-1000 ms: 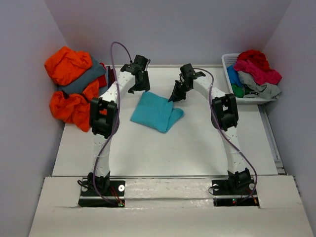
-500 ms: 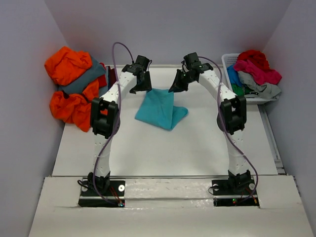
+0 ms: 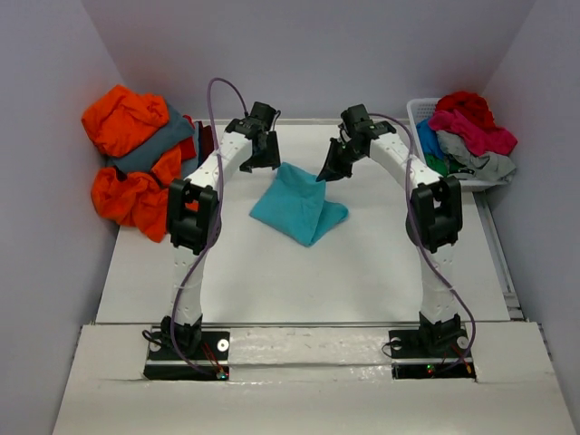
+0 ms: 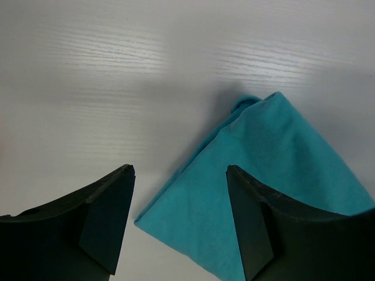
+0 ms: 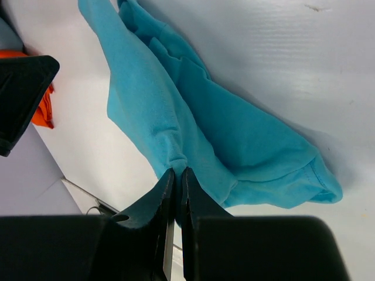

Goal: Fold and stack the t-shirts
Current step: Smooth out the square-folded T-shirt at the center of the board.

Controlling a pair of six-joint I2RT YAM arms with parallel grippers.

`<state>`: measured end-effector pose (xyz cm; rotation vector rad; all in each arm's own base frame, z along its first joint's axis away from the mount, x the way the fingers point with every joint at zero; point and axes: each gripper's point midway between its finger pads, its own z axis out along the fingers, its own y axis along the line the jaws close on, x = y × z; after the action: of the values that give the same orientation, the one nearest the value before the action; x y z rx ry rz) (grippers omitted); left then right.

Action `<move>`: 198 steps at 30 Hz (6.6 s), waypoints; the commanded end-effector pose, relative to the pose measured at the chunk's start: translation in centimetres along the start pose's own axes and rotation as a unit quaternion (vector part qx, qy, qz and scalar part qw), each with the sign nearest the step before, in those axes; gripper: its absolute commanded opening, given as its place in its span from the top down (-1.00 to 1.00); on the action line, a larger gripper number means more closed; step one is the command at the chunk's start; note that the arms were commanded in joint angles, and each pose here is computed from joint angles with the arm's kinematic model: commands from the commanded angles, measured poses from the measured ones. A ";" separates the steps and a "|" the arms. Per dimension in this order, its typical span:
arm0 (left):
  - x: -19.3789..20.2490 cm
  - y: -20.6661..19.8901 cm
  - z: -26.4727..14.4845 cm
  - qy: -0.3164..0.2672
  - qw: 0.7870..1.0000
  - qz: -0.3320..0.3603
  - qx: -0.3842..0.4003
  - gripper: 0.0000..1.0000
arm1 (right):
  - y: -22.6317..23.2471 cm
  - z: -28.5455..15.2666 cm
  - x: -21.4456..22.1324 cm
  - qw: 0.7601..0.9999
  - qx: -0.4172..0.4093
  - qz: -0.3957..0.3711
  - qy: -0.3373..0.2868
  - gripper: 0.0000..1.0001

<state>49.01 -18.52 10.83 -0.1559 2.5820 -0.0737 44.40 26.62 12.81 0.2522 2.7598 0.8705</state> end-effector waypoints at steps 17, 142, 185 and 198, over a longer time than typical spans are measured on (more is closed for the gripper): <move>0.0 -1.4 0.1 0.001 1.000 0.018 0.015 -0.50 | 2.6 -6.6 1.6 1.000 0.007 0.006 -0.030 0.86; 6.1 -4.4 3.1 0.077 0.995 0.068 0.005 -0.51 | -3.5 -3.4 10.5 0.993 0.078 -0.083 0.037 -0.25; 15.0 -7.4 -3.1 0.169 0.975 0.085 0.119 -0.51 | -3.8 7.1 3.5 0.993 0.089 -0.076 0.003 0.14; 20.3 -3.3 -2.9 0.206 0.972 0.081 0.074 -0.51 | -5.0 8.2 4.1 0.992 0.103 -0.070 0.017 0.14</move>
<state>32.40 -25.68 2.56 0.1709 2.9571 -0.3119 42.17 27.51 4.00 0.0836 2.8506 0.5755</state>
